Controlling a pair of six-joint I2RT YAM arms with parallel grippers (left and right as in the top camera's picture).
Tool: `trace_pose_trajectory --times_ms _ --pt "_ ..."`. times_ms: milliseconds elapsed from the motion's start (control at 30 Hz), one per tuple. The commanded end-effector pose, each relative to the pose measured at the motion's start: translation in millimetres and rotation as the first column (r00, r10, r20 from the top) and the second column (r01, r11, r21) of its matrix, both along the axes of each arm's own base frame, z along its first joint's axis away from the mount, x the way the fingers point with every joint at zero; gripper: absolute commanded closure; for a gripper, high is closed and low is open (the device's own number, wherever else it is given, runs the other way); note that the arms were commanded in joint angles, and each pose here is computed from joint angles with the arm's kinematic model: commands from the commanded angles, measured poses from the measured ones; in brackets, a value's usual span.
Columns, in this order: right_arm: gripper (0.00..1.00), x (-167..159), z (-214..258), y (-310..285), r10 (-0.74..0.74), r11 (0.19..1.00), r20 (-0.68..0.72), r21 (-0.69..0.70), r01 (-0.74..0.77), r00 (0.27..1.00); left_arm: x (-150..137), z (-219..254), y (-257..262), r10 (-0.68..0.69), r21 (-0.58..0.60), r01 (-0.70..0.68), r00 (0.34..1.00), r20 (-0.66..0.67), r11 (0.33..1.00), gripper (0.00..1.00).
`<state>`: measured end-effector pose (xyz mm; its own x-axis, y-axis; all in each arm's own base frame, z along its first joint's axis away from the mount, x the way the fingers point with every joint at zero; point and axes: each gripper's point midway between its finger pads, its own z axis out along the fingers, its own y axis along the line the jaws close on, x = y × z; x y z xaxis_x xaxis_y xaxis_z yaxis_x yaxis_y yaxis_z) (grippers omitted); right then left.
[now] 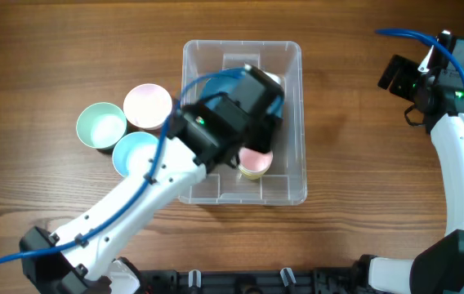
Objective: Pack container
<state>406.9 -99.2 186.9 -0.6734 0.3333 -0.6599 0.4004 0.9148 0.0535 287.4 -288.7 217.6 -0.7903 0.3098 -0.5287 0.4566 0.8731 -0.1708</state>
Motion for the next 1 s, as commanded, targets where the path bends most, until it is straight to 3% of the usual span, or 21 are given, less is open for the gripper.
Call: trace_pose_trajectory --times_ms 0,167,267,333,500,967 --pt "0.00 2 6 -1 -0.001 1.000 0.014 -0.013 0.001 1.000 -33 -5 -28 -0.179 0.005 0.179 0.984 -0.025 0.984 0.30" --pt "0.00 2 6 -1 -0.002 1.000 0.014 -0.012 0.002 1.000 -51 -29 -34 -0.217 0.056 0.222 0.972 -0.090 0.973 0.33" --pt "0.00 2 6 -1 -0.001 1.000 0.014 -0.012 0.001 1.000 -57 -47 -39 -0.230 0.090 0.242 0.965 -0.130 0.966 0.39" --pt "0.00 2 6 -1 -0.002 1.000 0.014 -0.012 0.002 1.000 -58 -57 -41 -0.231 0.109 0.249 0.961 -0.152 0.962 0.48" --pt "0.00 2 6 -1 -0.001 1.000 0.014 -0.013 0.001 1.000 -47 -78 -29 -0.113 0.193 0.145 0.979 -0.168 0.970 0.60" --pt "0.00 2 7 -1 -0.002 1.000 0.015 -0.013 0.002 1.000 -41 -107 -24 -0.081 0.279 0.132 0.979 -0.187 0.951 0.71"
